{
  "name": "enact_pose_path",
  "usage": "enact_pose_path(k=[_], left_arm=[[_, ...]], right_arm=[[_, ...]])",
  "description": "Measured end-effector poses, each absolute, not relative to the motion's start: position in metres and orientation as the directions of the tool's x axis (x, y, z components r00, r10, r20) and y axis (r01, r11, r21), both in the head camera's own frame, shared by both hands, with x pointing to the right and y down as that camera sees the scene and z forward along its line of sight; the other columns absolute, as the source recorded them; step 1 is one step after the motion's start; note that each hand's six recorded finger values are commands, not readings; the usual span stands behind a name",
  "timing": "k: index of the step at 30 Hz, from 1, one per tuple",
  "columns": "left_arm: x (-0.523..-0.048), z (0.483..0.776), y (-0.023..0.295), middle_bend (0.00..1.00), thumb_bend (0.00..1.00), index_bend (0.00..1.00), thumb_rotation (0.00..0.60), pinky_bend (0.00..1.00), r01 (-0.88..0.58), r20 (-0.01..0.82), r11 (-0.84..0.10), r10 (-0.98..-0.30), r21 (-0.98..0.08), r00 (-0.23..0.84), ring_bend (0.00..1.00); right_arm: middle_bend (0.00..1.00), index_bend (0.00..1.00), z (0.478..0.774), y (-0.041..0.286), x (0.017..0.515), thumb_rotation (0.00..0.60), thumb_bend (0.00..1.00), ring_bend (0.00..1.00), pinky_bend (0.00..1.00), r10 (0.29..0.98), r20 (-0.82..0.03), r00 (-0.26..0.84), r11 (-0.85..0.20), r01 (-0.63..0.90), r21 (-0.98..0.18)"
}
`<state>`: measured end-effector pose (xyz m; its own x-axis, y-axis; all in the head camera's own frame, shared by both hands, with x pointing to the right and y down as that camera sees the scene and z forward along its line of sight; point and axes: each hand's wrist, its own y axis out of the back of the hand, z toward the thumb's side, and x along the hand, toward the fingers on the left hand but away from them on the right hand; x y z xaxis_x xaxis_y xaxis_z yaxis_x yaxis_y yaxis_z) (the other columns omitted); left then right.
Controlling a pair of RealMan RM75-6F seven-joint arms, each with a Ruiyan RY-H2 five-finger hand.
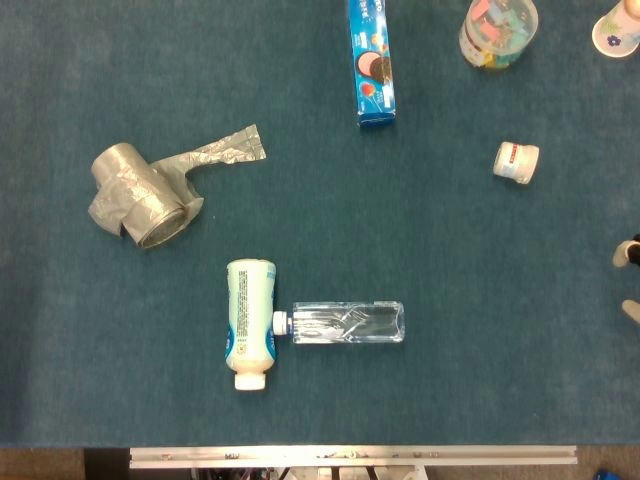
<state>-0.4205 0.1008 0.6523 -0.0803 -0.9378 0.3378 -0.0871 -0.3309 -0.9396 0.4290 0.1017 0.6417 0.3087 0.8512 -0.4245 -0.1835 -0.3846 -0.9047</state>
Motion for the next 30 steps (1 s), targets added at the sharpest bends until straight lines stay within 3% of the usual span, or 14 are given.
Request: enact_pose_path(k=[24, 26, 30], left_arm=[[-0.416, 0.649, 0.101, 0.59, 0.38, 0.67, 0.6, 0.58, -0.116, 0.306, -0.298, -0.951, -0.947, -0.053, 0.41], [-0.414, 0.648, 0.101, 0.58, 0.38, 0.63, 0.6, 0.58, -0.118, 0.3, -0.293, -0.953, -0.949, -0.043, 0.4], [-0.409, 0.647, 0.102, 0.53, 0.38, 0.45, 0.6, 0.58, -0.145, 0.287, -0.281, -0.958, -0.949, -0.022, 0.39]], right_arm=[[0.52, 0.47, 0.64, 0.105, 0.425, 0.6, 0.0, 0.34, 0.48, 0.849, -0.419, 0.321, -0.381, -0.176, -0.908], [0.52, 0.47, 0.639, 0.104, 0.424, 0.6, 0.0, 0.34, 0.48, 0.852, -0.412, 0.324, -0.375, -0.171, -0.911], [0.52, 0.47, 0.637, 0.104, 0.423, 0.6, 0.0, 0.34, 0.48, 0.856, -0.394, 0.334, -0.361, -0.161, -0.919]])
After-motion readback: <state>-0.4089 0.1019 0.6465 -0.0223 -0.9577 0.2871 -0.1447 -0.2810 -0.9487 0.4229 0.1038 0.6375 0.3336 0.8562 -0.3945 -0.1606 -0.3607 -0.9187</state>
